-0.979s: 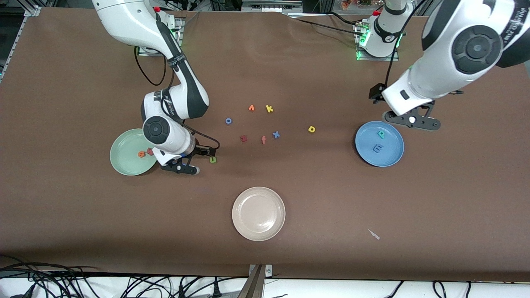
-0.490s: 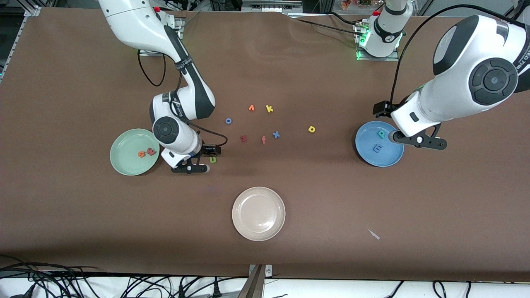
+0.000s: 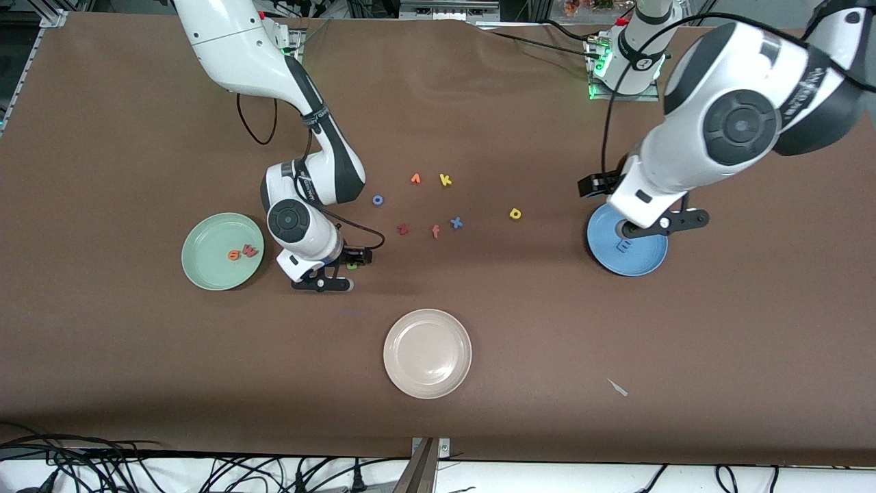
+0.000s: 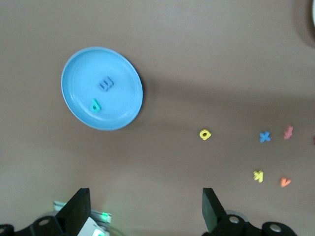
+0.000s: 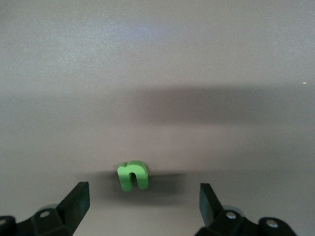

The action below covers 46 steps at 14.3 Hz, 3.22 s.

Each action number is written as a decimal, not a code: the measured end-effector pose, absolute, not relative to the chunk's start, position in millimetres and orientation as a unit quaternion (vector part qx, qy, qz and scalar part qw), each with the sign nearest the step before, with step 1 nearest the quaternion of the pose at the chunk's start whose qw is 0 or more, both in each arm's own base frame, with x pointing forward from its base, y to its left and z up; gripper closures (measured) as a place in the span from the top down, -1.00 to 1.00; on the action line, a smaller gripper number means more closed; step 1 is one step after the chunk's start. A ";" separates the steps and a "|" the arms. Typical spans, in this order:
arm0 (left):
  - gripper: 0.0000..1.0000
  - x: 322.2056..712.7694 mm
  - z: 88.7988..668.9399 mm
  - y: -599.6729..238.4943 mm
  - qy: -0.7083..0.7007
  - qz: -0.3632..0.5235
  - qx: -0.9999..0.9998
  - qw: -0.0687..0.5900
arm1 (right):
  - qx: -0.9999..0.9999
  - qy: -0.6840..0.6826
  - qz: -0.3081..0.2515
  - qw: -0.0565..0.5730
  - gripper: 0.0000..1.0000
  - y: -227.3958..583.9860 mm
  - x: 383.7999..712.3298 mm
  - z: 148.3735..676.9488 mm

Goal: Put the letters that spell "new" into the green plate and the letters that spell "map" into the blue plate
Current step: 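Reach the yellow a and green n with the left and right grippers, then grasp the yellow a and green n with the left and right grippers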

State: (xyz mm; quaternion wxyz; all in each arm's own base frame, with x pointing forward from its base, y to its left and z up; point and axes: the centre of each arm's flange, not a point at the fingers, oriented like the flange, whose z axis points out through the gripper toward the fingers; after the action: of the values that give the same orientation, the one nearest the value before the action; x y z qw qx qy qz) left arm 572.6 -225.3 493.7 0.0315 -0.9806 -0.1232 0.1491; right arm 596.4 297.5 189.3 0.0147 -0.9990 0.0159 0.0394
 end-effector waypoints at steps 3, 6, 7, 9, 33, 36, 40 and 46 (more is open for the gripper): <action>1.00 566.5 458.9 -256.8 -0.202 0.143 -0.968 0.042 | -0.999 0.015 0.036 0.016 0.84 301.2 600.3 188.7; 1.00 557.4 403.0 -289.7 -0.317 0.123 -0.939 0.038 | -0.999 0.012 0.041 0.016 0.72 307.9 595.9 182.1; 1.00 553.9 382.3 -295.3 -0.350 0.124 -0.928 0.040 | -0.999 0.011 0.043 0.016 0.61 309.7 594.4 179.7; 1.00 548.2 352.9 -300.3 -0.385 0.131 -0.913 0.046 | -0.999 0.011 0.045 0.015 0.52 310.5 593.2 176.5; -0.07 467.8 169.2 -320.0 -0.456 0.118 -0.881 -0.034 | -0.985 -0.113 0.130 -0.009 -0.47 146.5 642.8 267.9; -0.44 469.5 170.2 -319.3 -0.457 0.117 -0.881 -0.036 | -0.983 -0.106 0.149 -0.007 -0.47 96.1 626.5 266.6; -0.52 470.0 170.1 -318.6 -0.458 0.117 -0.880 -0.036 | -0.983 -0.083 0.166 -0.011 -0.47 60.5 613.8 247.9; -0.03 469.7 168.1 -315.7 -0.441 0.103 -0.891 -0.027 | -0.982 -0.074 0.171 -0.017 -0.47 48.8 613.1 231.8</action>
State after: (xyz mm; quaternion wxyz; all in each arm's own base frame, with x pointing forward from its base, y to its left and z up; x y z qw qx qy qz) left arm 469.7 -315.7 168.1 -0.0268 -0.8913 -0.4407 0.1031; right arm 613.1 48.8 231.8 -0.0168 -0.9823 -0.0739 0.1711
